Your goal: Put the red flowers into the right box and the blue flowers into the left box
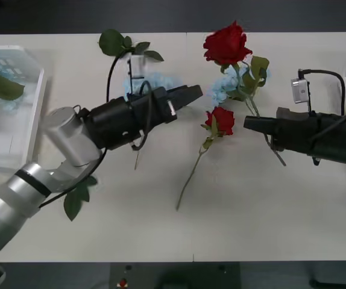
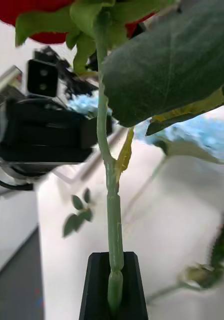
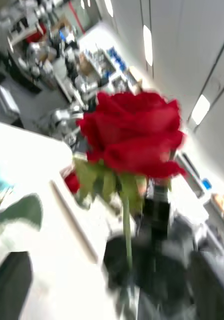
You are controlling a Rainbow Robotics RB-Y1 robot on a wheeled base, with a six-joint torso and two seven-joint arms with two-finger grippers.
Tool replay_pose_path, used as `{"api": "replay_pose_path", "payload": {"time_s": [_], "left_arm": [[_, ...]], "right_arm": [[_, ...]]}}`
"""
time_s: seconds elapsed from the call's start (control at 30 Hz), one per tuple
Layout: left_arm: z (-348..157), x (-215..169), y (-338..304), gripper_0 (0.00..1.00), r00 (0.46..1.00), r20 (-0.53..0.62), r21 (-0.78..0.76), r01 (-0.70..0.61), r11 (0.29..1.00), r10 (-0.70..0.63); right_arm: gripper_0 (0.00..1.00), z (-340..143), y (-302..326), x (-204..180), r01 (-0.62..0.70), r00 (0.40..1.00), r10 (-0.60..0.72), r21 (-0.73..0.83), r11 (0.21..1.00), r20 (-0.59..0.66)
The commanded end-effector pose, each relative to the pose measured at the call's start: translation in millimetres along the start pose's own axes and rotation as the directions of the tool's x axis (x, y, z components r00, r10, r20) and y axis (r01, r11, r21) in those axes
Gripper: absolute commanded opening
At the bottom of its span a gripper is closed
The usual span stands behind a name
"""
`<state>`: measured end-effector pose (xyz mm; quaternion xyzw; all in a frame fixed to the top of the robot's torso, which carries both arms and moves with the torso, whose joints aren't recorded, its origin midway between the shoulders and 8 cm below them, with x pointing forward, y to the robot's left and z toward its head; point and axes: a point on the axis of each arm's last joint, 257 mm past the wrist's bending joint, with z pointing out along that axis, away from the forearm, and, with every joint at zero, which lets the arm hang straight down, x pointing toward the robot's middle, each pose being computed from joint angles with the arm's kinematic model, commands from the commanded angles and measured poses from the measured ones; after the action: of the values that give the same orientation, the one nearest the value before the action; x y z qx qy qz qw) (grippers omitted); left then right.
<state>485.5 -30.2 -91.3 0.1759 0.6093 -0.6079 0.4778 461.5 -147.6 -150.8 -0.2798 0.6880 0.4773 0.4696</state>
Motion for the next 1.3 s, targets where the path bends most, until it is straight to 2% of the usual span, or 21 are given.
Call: {"api": "replay_pose_path", "payload": {"time_s": [0.03,0.27,0.37,0.53,0.63,0.77,0.97,1.17,1.3], "left_arm": [[-56.4,7.9,4.0,1.0,0.994,-0.108,0.007,-0.032,0.999,0.033],[-123.0,8.4,25.1,1.0,0.958,-0.285,-0.068,-0.055,0.996,0.033],[-149.9,2.2,40.6,1.0,0.924,-0.382,-0.146,-0.079,0.986,0.017],[-179.7,-8.4,70.8,1.0,0.883,-0.466,-0.306,-0.101,0.947,-0.056],[-189.7,-17.4,99.1,1.0,0.852,-0.519,-0.417,-0.18,0.891,-0.071],[-182.0,-21.0,125.8,1.0,0.837,-0.534,-0.53,-0.222,0.819,-0.119],[-157.9,-23.9,154.5,1.0,0.854,-0.484,-0.676,-0.228,0.701,-0.189],[-118.7,-9.1,169.8,1.0,0.861,-0.478,-0.735,-0.284,0.615,-0.174],[-100.1,2.8,176.8,1.0,0.869,-0.473,-0.754,-0.313,0.577,-0.147]], "right_arm": [[0.0,-35.6,-33.4,-28.8,0.067,0.995,-0.057,0.135,0.989,-0.077],[0.0,-102.8,-85.8,-46.0,-0.048,0.991,0.09,0.367,0.929,-0.097],[0.0,-151.5,-118.7,-46.4,-0.098,0.983,0.163,0.5,0.86,-0.088],[0.0,-229.2,-162.0,-50.7,-0.051,0.973,0.19,0.675,0.736,-0.133],[0.0,-275.0,-180.6,-53.9,-0.001,0.964,0.2,0.75,0.662,-0.175],[0.0,-322.3,-201.0,-58.0,0.033,0.959,0.213,0.821,0.57,-0.186],[0.0,-396.4,-228.4,-57.1,0.111,0.947,0.235,0.91,0.4,-0.219],[0.0,-416.4,-248.4,-46.7,0.084,0.962,0.221,0.945,0.316,-0.159],[0.0,-429.0,-262.4,-31.6,0.111,0.964,0.21,0.962,0.251,-0.166]]}}
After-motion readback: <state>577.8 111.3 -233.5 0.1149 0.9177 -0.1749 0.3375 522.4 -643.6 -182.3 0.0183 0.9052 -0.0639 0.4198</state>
